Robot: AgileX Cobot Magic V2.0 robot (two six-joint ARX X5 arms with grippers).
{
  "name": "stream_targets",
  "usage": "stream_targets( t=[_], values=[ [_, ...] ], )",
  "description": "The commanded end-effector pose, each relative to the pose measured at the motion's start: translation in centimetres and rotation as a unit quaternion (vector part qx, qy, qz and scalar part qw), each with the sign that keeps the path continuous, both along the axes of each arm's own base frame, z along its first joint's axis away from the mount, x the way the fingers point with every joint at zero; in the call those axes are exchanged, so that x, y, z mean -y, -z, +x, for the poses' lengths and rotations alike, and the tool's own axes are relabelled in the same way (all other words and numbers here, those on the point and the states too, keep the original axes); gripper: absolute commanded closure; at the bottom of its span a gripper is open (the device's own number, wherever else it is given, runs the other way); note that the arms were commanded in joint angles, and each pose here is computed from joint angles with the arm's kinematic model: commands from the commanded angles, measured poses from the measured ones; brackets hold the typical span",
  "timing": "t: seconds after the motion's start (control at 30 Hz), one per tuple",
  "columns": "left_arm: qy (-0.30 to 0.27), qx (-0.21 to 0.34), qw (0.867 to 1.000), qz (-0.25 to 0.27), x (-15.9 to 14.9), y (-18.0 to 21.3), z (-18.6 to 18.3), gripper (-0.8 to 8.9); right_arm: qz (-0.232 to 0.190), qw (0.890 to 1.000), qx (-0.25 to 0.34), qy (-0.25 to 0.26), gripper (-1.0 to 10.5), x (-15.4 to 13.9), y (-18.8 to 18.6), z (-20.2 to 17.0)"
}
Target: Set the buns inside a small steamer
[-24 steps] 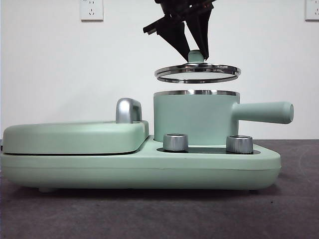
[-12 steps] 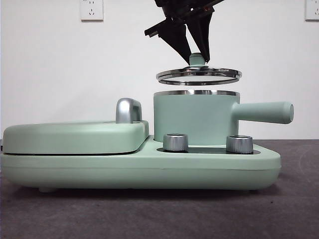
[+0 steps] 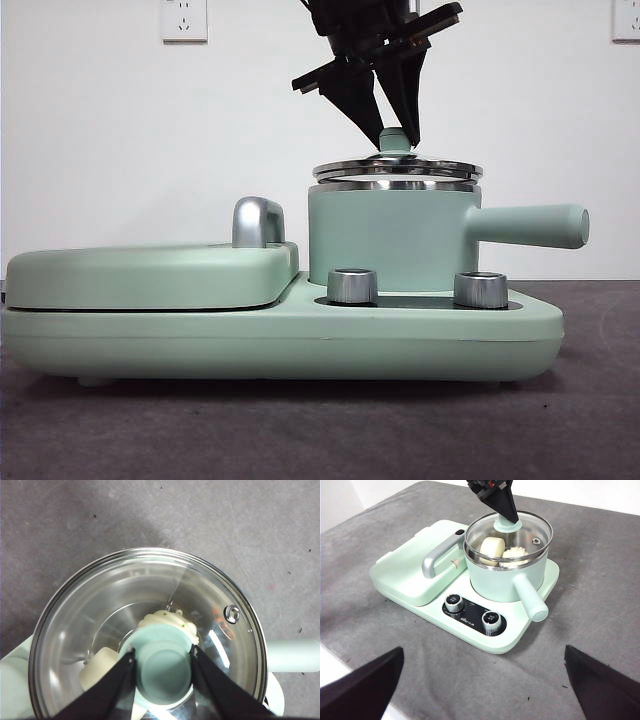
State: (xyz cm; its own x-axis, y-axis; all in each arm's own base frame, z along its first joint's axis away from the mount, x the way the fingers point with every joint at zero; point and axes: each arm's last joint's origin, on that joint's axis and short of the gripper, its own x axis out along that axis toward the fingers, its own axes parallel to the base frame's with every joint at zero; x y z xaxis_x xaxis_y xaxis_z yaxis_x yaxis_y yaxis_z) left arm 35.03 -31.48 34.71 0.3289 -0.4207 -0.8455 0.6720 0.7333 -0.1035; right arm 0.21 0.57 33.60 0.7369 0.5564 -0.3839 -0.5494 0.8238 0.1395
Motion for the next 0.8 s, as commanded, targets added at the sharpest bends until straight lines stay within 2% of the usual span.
stream_targets(
  t=[0.03, 0.3, 0.5, 0.8],
  values=[
    [0.006, -0.018, 1.0, 0.018, 0.47, 1.28, 0.1, 7.98, 0.006, 1.0, 0.007, -0.004, 4.3, 0.03, -0.25, -0.09],
    [-0.012, -0.01, 0.999, 0.039, 0.45, 1.57, 0.19, 7.98, 0.006, 1.0, 0.007, -0.003, 4.3, 0.03, -0.25, -0.08],
    [-0.002, -0.03, 0.999, 0.018, 0.55, 1.57, 0.07, 7.99, 0.006, 1.0, 0.007, -0.003, 4.3, 0.03, -0.25, -0.08],
    [-0.008, -0.038, 0.999, 0.021, 0.5, 1.69, 0.0, 7.99, 0.006, 1.0, 0.007, -0.003, 4.3, 0.04, -0.25, -0.08]
  ],
)
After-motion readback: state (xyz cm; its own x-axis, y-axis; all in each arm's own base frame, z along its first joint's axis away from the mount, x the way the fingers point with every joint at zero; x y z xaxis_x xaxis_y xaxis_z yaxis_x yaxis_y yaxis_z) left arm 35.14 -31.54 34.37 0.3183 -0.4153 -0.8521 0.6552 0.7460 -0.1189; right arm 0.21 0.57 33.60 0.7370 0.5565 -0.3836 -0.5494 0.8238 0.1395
